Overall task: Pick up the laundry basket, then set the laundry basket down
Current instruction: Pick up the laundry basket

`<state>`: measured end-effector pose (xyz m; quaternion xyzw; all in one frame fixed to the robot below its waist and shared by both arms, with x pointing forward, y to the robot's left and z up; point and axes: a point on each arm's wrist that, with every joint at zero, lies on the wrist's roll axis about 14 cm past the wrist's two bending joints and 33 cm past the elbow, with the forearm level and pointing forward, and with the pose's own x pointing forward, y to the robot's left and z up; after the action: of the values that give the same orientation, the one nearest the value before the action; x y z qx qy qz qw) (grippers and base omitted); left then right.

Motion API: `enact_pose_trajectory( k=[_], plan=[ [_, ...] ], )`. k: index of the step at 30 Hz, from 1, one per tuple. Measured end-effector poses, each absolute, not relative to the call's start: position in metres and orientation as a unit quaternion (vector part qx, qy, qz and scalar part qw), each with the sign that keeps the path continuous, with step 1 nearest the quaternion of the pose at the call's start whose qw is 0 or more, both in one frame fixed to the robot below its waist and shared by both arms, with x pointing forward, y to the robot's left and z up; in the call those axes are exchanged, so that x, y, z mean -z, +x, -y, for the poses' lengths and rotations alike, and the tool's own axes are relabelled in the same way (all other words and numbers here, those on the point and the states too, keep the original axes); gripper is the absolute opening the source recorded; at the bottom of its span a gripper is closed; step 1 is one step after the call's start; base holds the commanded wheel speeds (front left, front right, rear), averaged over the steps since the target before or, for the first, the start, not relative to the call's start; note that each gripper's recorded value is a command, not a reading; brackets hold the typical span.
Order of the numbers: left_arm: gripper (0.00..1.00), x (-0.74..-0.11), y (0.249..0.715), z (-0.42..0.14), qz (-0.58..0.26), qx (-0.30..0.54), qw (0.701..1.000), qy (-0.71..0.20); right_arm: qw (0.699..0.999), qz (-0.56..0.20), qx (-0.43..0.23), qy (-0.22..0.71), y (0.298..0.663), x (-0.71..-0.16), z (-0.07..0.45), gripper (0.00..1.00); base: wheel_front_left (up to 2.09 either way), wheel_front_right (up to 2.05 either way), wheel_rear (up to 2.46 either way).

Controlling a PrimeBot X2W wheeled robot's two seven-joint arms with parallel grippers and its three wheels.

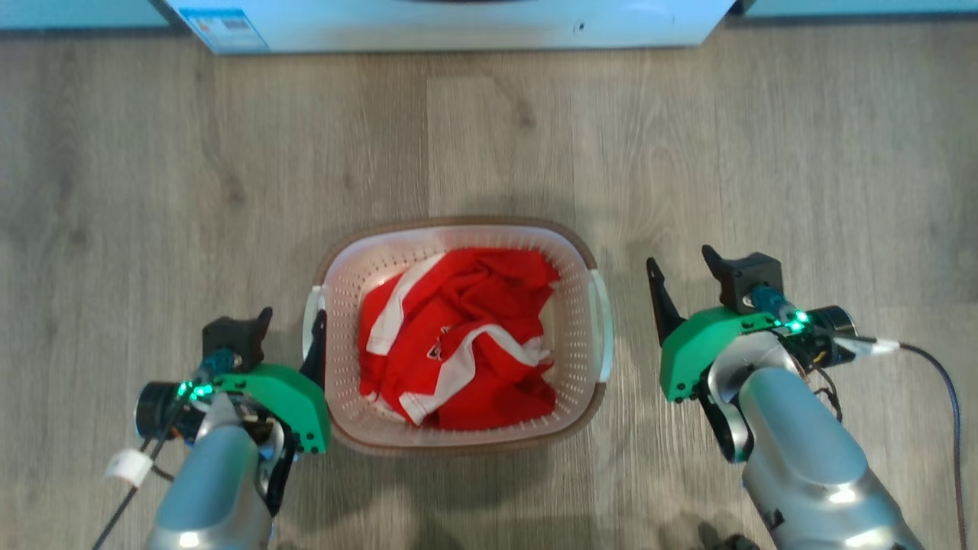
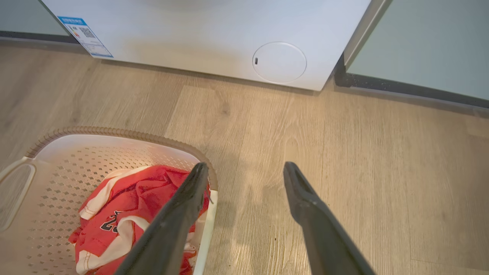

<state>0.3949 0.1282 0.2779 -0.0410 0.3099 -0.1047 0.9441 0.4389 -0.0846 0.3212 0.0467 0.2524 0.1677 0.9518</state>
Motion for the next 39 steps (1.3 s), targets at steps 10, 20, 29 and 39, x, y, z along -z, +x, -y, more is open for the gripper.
enact_pose_trajectory(
  k=[10,20,29,39],
  plan=[
    [1.0,-0.222,0.385,-0.124,-0.4,0.125,0.908,-0.024,0.924,-0.328,-0.182,0.068,0.436,-0.271,0.072,1.0,0.0,0.0,0.0],
    [1.0,-0.185,0.389,-0.125,-0.463,0.132,0.877,-0.017,0.892,-0.399,-0.199,0.073,0.424,-0.227,0.063,1.0,0.0,0.0,0.0],
    [1.0,-0.166,0.383,-0.125,-0.509,0.138,0.849,-0.012,0.867,-0.445,-0.207,0.083,0.414,-0.203,0.055,1.0,0.0,0.0,0.0],
    [1.0,-0.153,0.378,-0.128,-0.534,0.148,0.832,-0.004,0.844,-0.487,-0.208,0.087,0.409,-0.179,0.051,1.0,0.0,0.0,0.0]
  ],
)
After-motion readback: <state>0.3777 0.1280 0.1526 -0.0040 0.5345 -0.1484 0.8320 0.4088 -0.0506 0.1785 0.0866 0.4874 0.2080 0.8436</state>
